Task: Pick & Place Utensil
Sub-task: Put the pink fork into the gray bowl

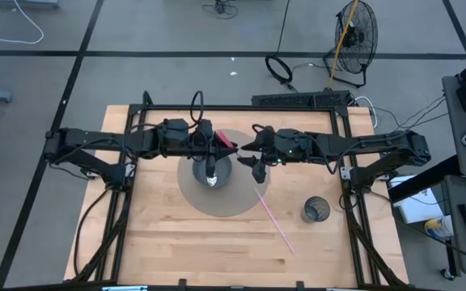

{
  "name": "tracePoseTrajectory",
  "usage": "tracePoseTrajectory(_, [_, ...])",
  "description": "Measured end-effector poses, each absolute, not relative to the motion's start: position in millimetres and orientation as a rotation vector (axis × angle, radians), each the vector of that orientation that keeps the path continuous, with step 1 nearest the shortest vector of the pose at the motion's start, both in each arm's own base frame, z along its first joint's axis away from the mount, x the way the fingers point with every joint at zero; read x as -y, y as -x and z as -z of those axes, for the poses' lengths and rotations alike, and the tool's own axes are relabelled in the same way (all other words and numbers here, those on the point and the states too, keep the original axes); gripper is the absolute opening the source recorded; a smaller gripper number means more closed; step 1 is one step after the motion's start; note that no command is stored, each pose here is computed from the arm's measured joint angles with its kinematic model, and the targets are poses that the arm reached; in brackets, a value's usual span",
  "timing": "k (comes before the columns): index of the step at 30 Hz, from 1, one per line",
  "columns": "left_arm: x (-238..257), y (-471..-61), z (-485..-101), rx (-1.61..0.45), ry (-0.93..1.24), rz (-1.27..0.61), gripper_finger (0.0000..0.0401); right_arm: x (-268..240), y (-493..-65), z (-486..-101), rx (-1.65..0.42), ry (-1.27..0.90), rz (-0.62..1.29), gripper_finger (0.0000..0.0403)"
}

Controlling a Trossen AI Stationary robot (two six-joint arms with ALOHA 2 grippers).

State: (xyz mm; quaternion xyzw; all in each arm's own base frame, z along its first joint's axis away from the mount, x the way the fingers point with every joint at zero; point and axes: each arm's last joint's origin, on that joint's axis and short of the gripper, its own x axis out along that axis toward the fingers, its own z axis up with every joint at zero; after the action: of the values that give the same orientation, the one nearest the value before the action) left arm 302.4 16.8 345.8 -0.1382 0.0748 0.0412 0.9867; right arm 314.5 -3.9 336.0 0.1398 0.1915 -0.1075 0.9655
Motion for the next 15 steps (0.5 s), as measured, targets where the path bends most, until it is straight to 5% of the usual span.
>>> tracePoseTrajectory(15, [-18.8, -295.5, -323.6, -0.379, 0.263, -0.199, 0.0053, 4.0, -307.7, -323.2, -0.533, -0.283, 0.245, 0.0299])
